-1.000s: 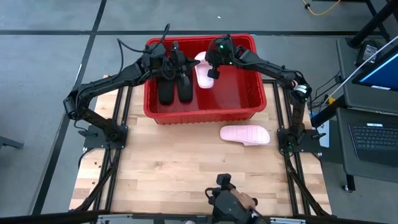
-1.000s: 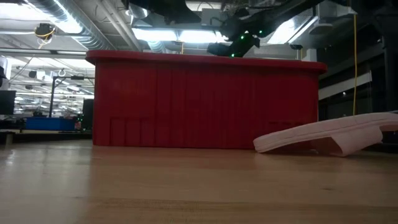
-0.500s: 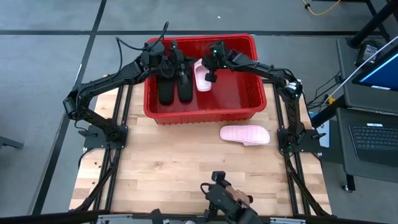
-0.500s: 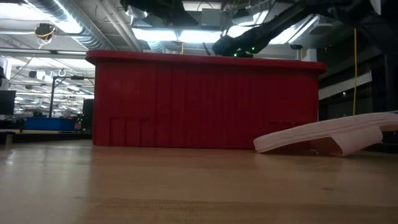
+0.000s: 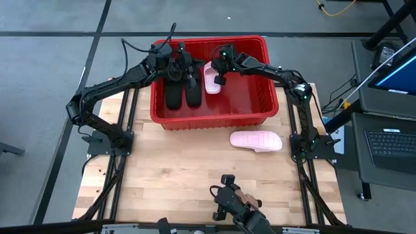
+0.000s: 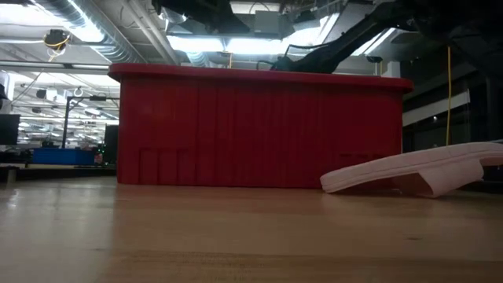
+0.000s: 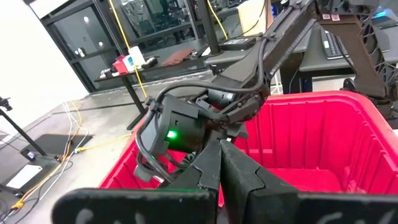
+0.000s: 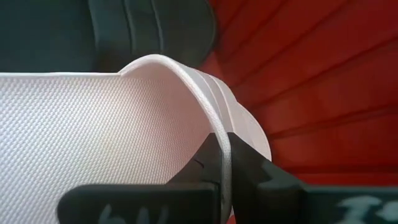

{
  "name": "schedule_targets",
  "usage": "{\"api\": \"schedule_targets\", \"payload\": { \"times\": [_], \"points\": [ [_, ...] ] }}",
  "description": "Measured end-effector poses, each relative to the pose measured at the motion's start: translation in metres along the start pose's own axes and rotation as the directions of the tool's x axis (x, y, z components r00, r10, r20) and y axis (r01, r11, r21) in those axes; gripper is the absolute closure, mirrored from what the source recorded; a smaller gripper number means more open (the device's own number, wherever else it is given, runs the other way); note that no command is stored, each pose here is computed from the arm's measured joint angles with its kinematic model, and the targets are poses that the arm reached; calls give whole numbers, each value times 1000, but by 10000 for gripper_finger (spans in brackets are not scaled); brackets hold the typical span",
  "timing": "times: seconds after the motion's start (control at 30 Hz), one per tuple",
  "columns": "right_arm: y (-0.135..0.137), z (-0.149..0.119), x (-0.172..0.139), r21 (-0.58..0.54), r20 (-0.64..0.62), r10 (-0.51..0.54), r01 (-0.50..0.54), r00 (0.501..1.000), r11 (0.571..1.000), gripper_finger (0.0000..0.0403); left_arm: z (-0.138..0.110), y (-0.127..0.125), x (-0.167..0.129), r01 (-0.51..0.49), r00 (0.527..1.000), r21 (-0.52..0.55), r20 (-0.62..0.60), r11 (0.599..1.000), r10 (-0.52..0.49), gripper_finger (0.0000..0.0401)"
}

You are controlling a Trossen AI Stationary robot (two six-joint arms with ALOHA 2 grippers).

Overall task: Pick and place slides into bin
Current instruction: Put the left pink slipper into the red bin

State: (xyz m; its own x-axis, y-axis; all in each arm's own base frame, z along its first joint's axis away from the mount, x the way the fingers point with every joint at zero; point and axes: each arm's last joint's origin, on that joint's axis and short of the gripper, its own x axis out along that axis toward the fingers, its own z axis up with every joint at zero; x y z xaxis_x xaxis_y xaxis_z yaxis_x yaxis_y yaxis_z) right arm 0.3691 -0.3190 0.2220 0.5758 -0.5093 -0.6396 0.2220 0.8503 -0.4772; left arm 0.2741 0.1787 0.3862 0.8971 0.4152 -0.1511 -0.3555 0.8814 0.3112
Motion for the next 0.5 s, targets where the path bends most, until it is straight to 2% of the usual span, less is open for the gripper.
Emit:
{"api": "schedule_targets", "payload": {
  "times": [0.5],
  "points": [
    [3,-9,11,-18,-24,19,-20,1000,1000,391,0,0,0,0,1000,-8,0,1000,0,398]
  ]
}}
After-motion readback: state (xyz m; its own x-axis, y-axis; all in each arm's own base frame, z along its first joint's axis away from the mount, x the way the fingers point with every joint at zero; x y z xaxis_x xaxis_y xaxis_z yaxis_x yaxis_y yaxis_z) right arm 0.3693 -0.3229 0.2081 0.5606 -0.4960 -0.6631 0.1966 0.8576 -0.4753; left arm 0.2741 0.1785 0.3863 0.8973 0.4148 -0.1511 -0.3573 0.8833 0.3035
